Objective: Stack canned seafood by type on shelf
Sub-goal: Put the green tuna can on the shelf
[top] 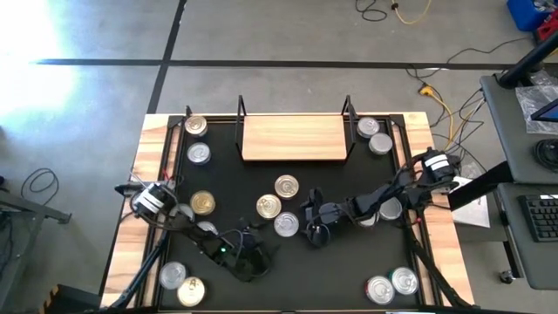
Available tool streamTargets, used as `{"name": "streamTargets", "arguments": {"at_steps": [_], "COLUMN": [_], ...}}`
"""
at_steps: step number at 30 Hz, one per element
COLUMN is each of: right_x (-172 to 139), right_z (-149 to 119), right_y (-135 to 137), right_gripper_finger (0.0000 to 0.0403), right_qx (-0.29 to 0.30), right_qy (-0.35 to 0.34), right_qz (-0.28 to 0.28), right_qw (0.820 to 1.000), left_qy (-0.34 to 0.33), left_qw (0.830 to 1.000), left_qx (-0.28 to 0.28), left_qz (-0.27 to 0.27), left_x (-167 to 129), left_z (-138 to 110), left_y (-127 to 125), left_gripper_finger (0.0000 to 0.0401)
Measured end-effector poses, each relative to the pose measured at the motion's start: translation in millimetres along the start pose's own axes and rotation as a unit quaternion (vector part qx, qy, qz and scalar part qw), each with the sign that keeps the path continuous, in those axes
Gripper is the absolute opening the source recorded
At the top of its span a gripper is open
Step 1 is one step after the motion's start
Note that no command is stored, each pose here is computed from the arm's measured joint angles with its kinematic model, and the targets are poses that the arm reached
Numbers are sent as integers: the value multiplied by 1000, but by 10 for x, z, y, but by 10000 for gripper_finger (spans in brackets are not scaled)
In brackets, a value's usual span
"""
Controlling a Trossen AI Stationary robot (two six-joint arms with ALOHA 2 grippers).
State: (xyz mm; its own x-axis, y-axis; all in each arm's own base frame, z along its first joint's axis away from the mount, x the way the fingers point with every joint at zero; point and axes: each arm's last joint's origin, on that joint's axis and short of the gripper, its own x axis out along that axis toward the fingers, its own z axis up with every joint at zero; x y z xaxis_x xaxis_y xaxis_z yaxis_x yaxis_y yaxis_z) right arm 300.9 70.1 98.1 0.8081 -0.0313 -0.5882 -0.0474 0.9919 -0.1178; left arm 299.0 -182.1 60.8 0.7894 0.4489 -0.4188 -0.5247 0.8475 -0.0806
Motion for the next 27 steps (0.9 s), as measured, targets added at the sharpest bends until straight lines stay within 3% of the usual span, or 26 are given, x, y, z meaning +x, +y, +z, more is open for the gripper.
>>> {"name": "streamTargets", "arguments": {"at_steps": [3,8,11,15,22,27], "right_x": [25,-16,-67,-106,-39,44], "right_z": [44,78,106,93,89,50], "right_y": [51,208,261,243,132,169], "right_gripper_finger": [391,391,391,391,391,391], "right_qx": [0,-3,-19,-31,-34,-28], "right_qy": [-8,-7,-10,3,-14,-27], "right_qz": [38,154,182,162,17,80], "right_qw": [999,988,983,986,999,996], "left_qy": [-5,3,18,61,101,108], "left_qw": [1000,1000,1000,998,994,993], "left_qx": [1,4,12,23,37,55], "left_qz": [12,18,18,-6,-13,6], "left_x": [48,44,22,-53,-183,-179], "left_z": [7,55,93,153,226,211], "left_y": [-6,45,77,89,125,175], "left_gripper_finger": [400,400,400,400,400,400]}}
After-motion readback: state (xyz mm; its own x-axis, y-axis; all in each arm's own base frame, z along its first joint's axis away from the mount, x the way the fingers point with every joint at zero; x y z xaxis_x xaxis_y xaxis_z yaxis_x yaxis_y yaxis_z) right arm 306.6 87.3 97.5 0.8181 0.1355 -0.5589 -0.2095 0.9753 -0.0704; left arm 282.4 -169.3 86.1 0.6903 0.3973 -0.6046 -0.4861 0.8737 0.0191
